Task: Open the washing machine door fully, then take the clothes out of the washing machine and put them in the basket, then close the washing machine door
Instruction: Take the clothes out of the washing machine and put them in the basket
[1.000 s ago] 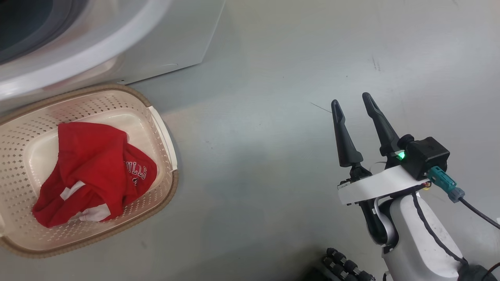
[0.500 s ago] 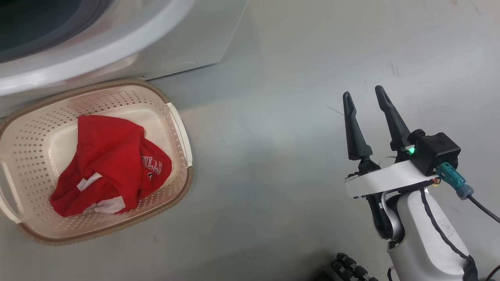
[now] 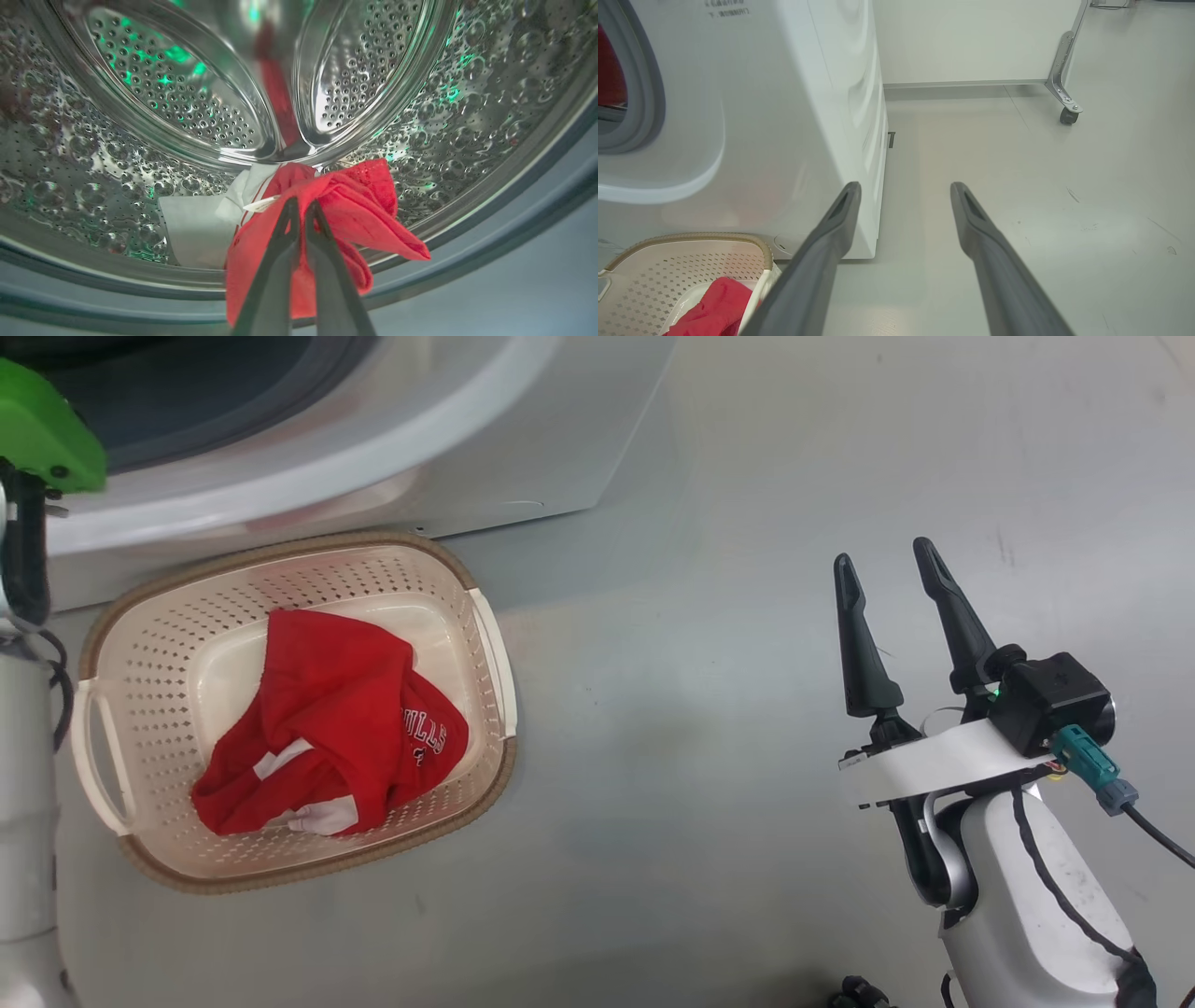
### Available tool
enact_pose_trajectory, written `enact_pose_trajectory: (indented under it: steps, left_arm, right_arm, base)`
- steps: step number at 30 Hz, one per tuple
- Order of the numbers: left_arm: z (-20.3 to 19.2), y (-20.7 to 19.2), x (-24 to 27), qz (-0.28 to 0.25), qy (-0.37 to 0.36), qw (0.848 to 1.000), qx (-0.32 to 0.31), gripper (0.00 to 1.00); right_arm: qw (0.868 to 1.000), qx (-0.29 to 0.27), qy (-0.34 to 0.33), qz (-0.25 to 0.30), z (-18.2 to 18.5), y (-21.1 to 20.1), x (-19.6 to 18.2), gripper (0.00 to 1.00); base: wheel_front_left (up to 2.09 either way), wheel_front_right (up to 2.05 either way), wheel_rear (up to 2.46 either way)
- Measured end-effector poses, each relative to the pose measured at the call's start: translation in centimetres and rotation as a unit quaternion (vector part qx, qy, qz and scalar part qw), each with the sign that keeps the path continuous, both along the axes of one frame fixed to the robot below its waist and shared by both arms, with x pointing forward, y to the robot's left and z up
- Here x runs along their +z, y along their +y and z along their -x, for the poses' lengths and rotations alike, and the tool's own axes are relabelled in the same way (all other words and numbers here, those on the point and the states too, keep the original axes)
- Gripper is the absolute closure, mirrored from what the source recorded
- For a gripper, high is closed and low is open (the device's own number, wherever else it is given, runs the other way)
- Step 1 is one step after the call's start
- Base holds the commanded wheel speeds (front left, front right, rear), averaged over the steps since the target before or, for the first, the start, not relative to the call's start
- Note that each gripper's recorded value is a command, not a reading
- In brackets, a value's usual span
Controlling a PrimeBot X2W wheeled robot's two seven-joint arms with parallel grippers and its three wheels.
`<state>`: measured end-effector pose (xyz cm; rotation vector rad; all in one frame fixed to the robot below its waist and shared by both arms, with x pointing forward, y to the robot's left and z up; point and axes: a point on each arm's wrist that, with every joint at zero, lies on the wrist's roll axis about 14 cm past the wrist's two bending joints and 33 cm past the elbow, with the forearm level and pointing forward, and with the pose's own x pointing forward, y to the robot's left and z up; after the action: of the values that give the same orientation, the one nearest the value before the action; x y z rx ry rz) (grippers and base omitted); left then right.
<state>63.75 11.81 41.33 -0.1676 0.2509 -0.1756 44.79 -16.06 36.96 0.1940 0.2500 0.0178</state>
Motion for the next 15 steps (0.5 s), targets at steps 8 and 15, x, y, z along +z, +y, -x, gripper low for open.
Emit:
enact_pose_trajectory:
  steps: [8,15]
  left_arm:
    - [2.9,0.3,2.6,0.006,-0.060,0.998,0.014,1.00]
    - [6.2,0.6,4.1,0.011,-0.089,0.996,0.027,1.00]
  right_arm:
    - [1.000,0.016,-0.011,0.000,0.2,1.0,1.0,0.00]
    - [0.999,0.029,-0.016,0.004,1.0,1.6,1.8,0.00]
  base:
    - [0.00,0.00,0.00]
    - [0.00,0.00,0.00]
